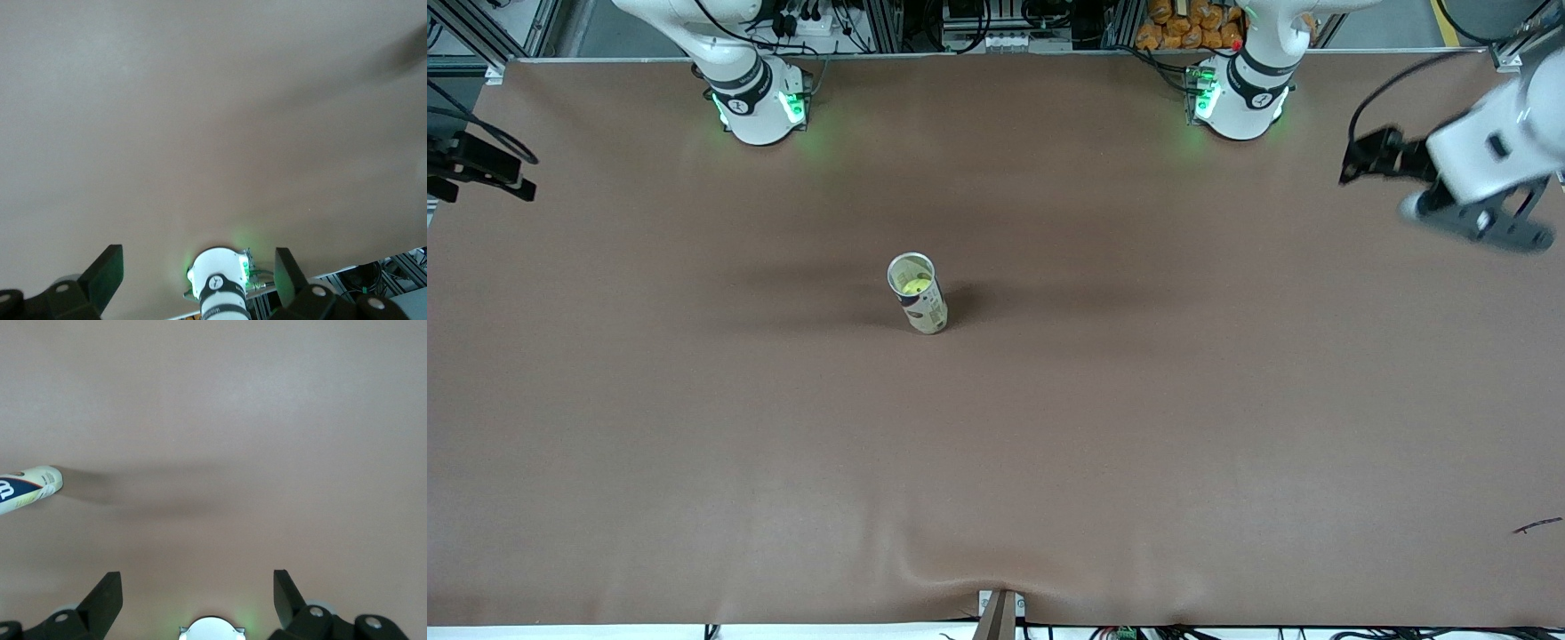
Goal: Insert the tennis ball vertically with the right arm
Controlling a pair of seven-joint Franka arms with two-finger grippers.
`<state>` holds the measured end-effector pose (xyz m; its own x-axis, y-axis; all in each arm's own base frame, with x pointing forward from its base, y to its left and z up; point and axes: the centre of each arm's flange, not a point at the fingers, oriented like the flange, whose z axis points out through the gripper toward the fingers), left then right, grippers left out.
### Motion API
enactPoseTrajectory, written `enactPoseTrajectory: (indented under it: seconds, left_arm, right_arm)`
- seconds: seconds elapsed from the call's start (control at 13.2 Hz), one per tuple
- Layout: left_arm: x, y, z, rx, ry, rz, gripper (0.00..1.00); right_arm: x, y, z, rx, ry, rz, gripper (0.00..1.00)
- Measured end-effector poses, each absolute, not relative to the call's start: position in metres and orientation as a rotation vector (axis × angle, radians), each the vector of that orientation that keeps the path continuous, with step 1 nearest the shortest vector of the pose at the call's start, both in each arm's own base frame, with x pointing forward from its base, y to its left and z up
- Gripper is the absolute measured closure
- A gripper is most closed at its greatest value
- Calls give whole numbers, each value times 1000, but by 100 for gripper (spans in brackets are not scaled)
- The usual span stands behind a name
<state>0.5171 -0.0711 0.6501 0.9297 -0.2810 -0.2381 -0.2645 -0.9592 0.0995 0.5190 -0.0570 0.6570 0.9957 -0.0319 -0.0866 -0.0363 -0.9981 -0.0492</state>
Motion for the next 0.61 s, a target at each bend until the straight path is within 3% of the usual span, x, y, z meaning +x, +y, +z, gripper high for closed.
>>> enactPoseTrajectory:
  seconds: [0.23,0.61]
  left_arm:
    - [497,-34,683,3067,-321,-305,0]
    - [506,-18,667,3062,-19,-326,0]
  right_arm:
    - [523,-56,660,-3093,50,77,0]
    - [527,-40,661,-3097,6,48,0]
